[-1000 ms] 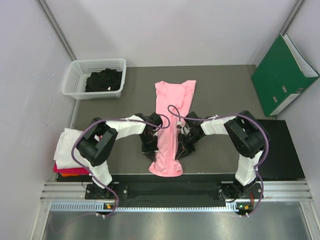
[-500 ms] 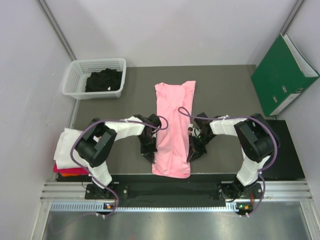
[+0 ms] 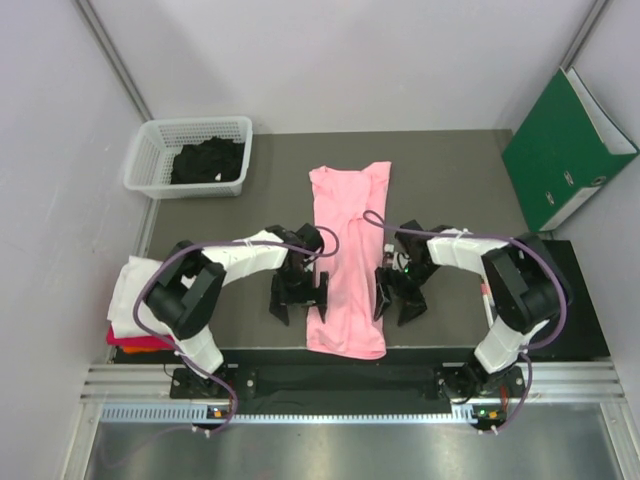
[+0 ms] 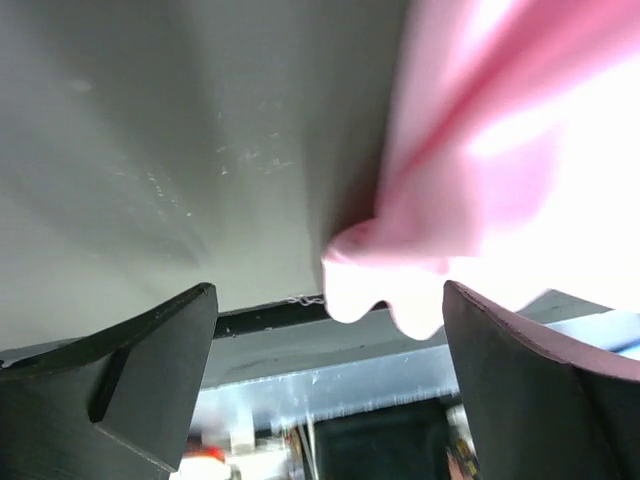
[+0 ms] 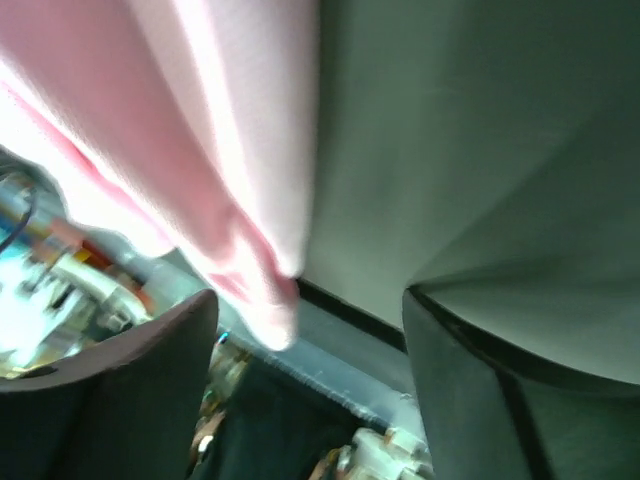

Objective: Fold and stack the t-shirts
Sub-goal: Grab the bottom of the folded rectangular tshirt with both arms

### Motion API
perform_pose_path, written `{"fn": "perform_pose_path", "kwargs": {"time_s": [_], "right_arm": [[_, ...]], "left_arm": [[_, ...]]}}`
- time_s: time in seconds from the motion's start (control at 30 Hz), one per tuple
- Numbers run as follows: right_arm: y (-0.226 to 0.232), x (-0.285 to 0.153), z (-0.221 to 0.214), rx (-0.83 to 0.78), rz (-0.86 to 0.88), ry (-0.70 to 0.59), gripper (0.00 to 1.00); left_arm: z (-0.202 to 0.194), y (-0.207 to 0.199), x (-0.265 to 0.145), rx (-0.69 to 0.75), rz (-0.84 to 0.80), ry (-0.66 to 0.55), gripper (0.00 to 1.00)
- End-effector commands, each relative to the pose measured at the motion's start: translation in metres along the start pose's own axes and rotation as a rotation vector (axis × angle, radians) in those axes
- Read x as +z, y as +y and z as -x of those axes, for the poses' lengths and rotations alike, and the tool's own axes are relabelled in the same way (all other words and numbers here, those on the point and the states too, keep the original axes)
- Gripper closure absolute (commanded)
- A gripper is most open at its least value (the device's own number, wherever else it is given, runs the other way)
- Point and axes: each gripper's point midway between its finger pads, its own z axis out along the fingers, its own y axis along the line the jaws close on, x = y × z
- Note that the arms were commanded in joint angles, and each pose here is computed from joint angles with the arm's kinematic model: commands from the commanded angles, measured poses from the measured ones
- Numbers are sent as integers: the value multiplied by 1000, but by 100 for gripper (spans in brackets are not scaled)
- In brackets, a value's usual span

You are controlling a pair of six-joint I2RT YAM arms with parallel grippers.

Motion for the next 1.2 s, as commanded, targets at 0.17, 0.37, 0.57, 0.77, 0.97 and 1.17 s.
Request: {"fn": "perform_pose_path", "kwargs": {"time_s": [0.17,0.37,0.57,0.77,0.97,1.17], "right_arm": [[-31,-87,118,-68,-197,-472,6],[-25,-96,187,-64,-122,-534,11],[-7,-97,224,-61,-42,-577,22],[0,-73,230,-1,43,-504,39],[16,-50,225,-20,52,-433,44],[14,-29,223,-22,22,-353,87]], "left_arm": [[91,-24,-58,47,-112,-331,2],[157,-22,-45,1,-184,-342,10],[190,-23,-35,-27,-214,-347,18],[191,-21,-9,-50,-219,-293,41],[191,-20,5,-79,-230,-280,59],[197,-19,13,-100,-216,-271,88]]}}
